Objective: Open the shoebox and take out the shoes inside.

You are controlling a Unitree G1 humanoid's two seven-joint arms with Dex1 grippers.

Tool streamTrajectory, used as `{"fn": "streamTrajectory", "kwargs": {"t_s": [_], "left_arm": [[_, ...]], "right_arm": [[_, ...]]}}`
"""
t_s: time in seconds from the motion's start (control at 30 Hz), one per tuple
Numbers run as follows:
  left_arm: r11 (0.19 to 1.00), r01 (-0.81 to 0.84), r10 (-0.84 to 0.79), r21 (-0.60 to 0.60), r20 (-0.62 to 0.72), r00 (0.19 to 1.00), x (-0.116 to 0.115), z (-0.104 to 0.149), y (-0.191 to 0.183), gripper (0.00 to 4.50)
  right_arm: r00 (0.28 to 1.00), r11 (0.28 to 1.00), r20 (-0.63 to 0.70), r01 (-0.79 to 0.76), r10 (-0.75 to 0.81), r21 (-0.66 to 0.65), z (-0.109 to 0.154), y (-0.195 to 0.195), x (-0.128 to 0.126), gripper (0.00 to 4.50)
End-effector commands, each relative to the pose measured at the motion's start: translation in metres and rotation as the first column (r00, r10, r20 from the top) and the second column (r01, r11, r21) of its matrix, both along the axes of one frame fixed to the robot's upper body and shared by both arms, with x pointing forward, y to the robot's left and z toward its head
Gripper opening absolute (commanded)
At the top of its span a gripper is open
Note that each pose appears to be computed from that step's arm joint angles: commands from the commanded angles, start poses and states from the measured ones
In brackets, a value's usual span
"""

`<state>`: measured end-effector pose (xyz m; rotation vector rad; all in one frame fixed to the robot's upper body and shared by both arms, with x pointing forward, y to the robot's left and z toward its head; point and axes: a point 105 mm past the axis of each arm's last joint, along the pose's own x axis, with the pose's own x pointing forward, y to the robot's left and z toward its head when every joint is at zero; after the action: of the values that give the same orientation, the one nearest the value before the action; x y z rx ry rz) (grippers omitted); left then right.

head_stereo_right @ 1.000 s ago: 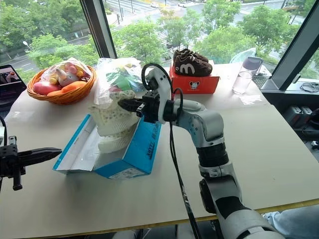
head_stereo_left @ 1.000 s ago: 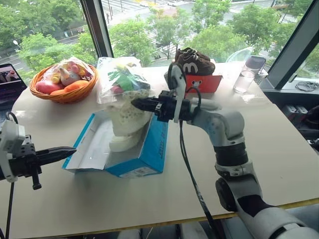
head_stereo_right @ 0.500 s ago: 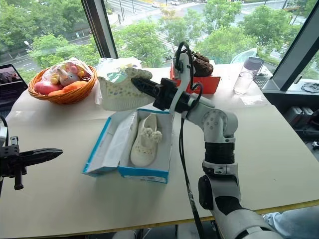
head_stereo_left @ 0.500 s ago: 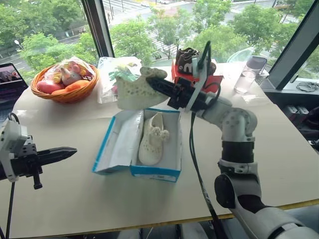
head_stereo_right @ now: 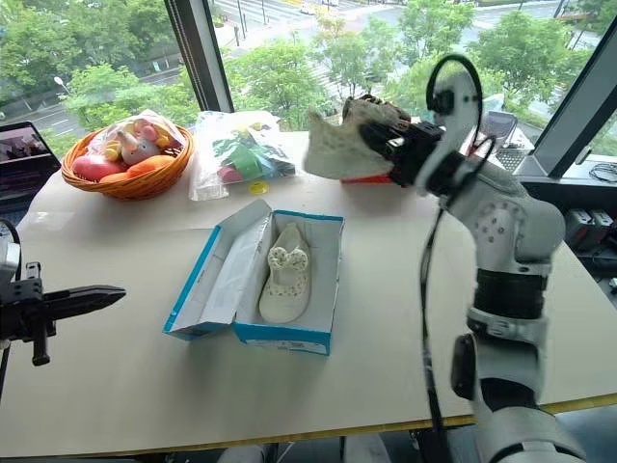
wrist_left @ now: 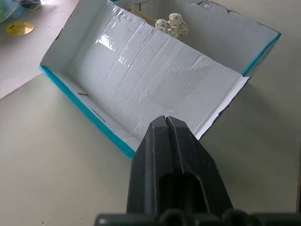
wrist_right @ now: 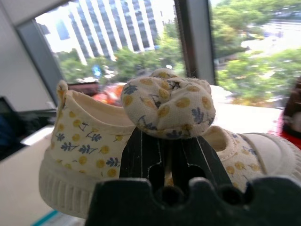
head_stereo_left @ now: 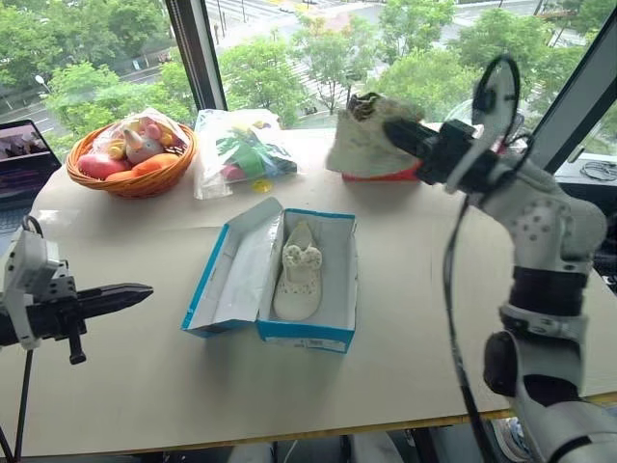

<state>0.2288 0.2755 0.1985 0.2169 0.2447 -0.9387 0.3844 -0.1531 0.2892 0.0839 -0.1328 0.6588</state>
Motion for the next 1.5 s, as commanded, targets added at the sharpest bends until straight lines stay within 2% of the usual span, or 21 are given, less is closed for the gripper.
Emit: {"fn": "streamTrajectory", "kwargs": {"t_s": [0.03,0.07,0.13,0.23,0.33,0.47,0.53,0.63,0.73,0.83,0.87,0.97,1.07,1.13,1.2,1.23,1.37,1.5], "left_arm": [[1.0,0.011,-0.011,0.018,0.042,0.999,0.002,0.007,-0.001,0.0],[1.0,0.012,-0.013,0.018,0.042,0.999,0.002,0.006,-0.001,0.0],[1.0,0.014,-0.015,0.018,0.045,0.999,0.003,0.006,-0.002,0.0],[1.0,0.018,-0.019,0.016,0.044,0.999,0.003,0.005,-0.003,0.0],[1.0,0.02,-0.02,0.016,0.042,0.999,0.003,0.005,-0.003,0.0],[1.0,0.021,-0.022,0.017,0.041,0.999,0.004,0.005,-0.002,0.0],[1.0,0.026,-0.026,0.017,0.042,0.999,0.005,0.006,-0.003,0.0],[0.999,0.031,-0.031,0.015,0.042,0.999,0.006,0.006,-0.004,0.0],[0.999,0.035,-0.035,0.014,0.044,0.998,0.008,0.006,-0.004,0.0],[0.999,0.038,-0.039,0.012,0.044,0.998,0.009,0.006,-0.005,0.0],[0.999,0.038,-0.039,0.013,0.044,0.998,0.009,0.005,-0.005,0.0],[0.999,0.039,-0.04,0.011,0.044,0.998,0.009,0.005,-0.006,0.0],[0.999,0.038,-0.038,0.01,0.044,0.998,0.009,0.005,-0.006,0.0],[0.999,0.037,-0.037,0.009,0.044,0.998,0.009,0.005,-0.006,0.0],[0.999,0.039,-0.039,0.006,0.044,0.998,0.009,0.004,-0.007,0.0],[0.999,0.04,-0.04,0.003,0.043,0.998,0.009,0.003,-0.008,0.0],[0.999,0.042,-0.042,-0.004,0.043,0.998,0.01,0.002,-0.011,0.0],[0.999,0.036,-0.036,-0.007,0.048,0.998,0.01,0.002,-0.011,0.0]], "right_arm": [[0.989,0.979,0.045,0.144,-0.139,-0.145,-0.023,-0.024,0.005,0.01],[0.982,0.97,0.033,0.187,-0.184,-0.156,-0.032,-0.031,0.009,0.01],[0.954,0.925,-0.027,0.282,-0.298,-0.256,-0.073,-0.051,0.014,0.01],[0.923,0.87,-0.042,0.345,-0.383,-0.353,-0.107,-0.067,0.012,0.01],[0.897,0.836,-0.044,0.39,-0.439,-0.385,-0.125,-0.077,0.006,0.01],[0.899,0.842,-0.069,0.375,-0.432,-0.387,-0.13,-0.079,-0.005,0.01],[0.905,0.852,-0.093,0.352,-0.416,-0.387,-0.13,-0.082,-0.014,0.87],[0.915,0.861,-0.154,0.281,-0.374,-0.424,-0.134,-0.083,-0.026,1.8],[0.899,0.834,-0.244,0.197,-0.363,-0.515,-0.144,-0.088,-0.041,2.82],[0.89,0.786,-0.225,0.202,-0.396,-0.584,-0.137,-0.102,-0.046,3.88],[0.893,0.772,-0.212,0.2,-0.398,-0.604,-0.129,-0.108,-0.049,4.13],[0.912,0.747,-0.178,0.178,-0.37,-0.641,-0.108,-0.114,-0.053,4.13],[0.971,0.791,-0.116,0.099,-0.21,-0.603,-0.071,-0.086,-0.053,4.13],[0.998,0.838,-0.04,-0.069,0.057,-0.541,-0.033,-0.029,-0.061,4.13],[0.942,0.817,0.024,-0.277,0.334,-0.506,-0.008,0.034,-0.08,4.13],[0.903,0.792,0.032,-0.357,0.427,-0.496,-0.004,0.061,-0.087,4.13],[0.805,0.692,-0.023,-0.523,0.593,-0.498,-0.013,0.123,-0.095,4.13],[0.782,0.583,-0.115,-0.545,0.612,-0.602,-0.047,0.147,-0.08,4.13]]}}
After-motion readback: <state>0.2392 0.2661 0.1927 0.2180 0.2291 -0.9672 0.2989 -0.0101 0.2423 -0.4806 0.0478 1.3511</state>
